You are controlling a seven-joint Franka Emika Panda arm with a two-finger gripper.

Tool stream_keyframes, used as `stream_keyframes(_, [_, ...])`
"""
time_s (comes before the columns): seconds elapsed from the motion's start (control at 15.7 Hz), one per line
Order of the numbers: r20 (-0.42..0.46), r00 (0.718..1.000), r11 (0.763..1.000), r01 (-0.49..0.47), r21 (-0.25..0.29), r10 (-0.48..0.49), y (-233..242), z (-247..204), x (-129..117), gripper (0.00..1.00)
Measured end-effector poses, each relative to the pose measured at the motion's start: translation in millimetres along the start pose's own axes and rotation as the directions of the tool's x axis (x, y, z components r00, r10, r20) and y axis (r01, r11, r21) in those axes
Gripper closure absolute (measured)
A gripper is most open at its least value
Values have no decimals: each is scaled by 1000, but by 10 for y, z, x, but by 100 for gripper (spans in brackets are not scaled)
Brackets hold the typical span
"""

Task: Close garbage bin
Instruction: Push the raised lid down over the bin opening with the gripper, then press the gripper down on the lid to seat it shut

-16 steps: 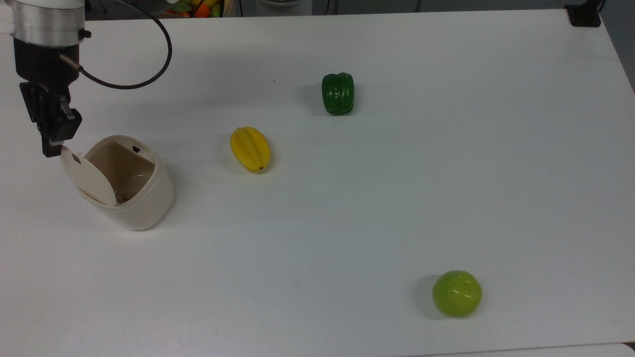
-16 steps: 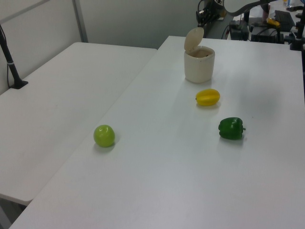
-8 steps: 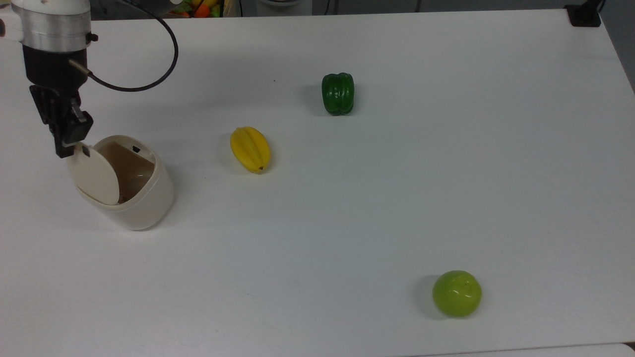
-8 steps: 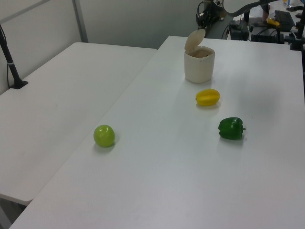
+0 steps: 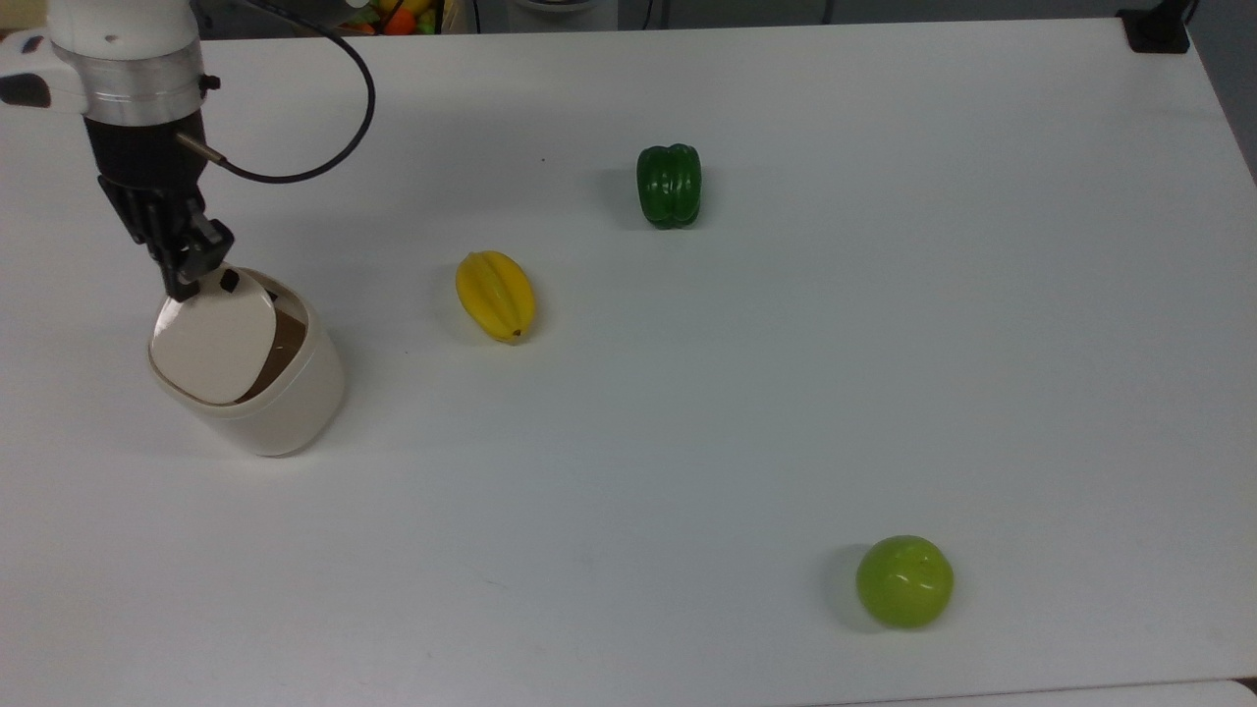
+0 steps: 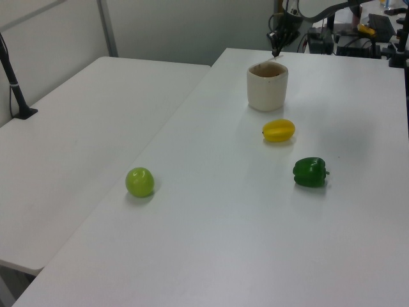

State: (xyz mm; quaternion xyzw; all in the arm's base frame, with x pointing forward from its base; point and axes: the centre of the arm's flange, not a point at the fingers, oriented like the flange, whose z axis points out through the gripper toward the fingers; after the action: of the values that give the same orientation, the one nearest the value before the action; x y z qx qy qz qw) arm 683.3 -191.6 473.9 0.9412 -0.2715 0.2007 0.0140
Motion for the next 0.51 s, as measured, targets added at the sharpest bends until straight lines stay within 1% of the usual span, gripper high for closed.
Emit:
stream_keyframes(0.19, [28, 999, 1000, 23, 1, -23, -134, 19, -71, 93])
stream_keyframes(0.51, [55, 997, 999, 45, -1, -45, -220, 71, -141, 93])
